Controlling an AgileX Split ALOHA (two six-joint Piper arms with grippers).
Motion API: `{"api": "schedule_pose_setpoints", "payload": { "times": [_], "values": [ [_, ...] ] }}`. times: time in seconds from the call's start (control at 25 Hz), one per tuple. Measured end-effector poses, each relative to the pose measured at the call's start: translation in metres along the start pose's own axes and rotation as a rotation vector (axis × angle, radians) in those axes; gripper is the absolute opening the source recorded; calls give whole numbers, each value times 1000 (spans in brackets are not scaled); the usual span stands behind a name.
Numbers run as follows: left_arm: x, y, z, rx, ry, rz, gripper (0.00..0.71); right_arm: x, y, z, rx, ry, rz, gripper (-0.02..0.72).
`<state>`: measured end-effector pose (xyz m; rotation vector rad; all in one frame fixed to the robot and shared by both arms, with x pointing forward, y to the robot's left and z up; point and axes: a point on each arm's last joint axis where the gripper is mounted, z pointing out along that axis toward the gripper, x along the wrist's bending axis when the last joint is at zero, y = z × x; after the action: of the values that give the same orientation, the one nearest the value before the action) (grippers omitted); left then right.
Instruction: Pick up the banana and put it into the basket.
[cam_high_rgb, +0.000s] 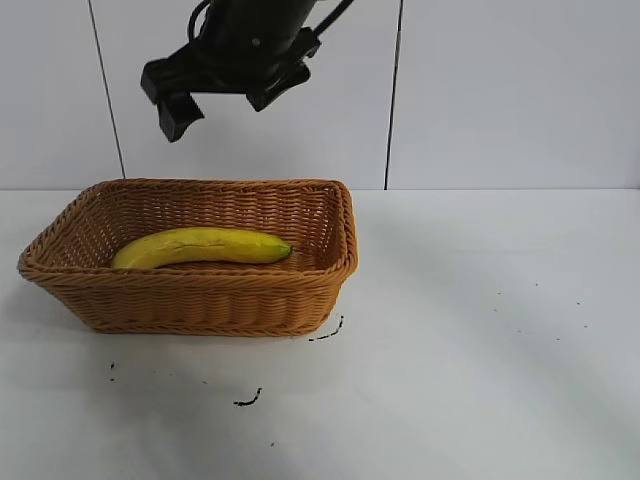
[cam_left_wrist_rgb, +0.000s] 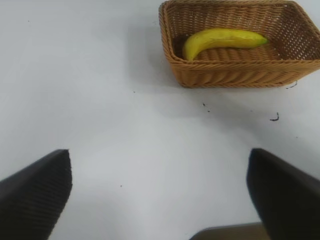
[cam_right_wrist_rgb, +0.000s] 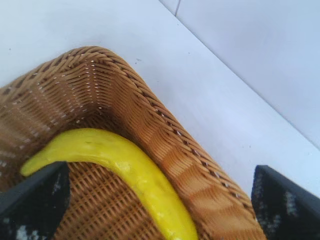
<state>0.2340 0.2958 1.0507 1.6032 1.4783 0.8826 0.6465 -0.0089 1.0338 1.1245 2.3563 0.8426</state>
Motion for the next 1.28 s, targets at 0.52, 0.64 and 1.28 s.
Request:
{"api": "schedule_pose_setpoints", "payload": {
  "times": [0.52, 0.64, 1.28],
  "values": [
    [0, 0, 0, 0, 1, 0, 690, -161, -46, -29, 282, -143, 411, 689],
    [0, 0, 0, 0, 1, 0, 690, -204, -65, -40, 307, -196, 497, 689],
    [0, 0, 0, 0, 1, 0, 690, -276, -117, -72, 441, -264, 653, 687]
  ]
}}
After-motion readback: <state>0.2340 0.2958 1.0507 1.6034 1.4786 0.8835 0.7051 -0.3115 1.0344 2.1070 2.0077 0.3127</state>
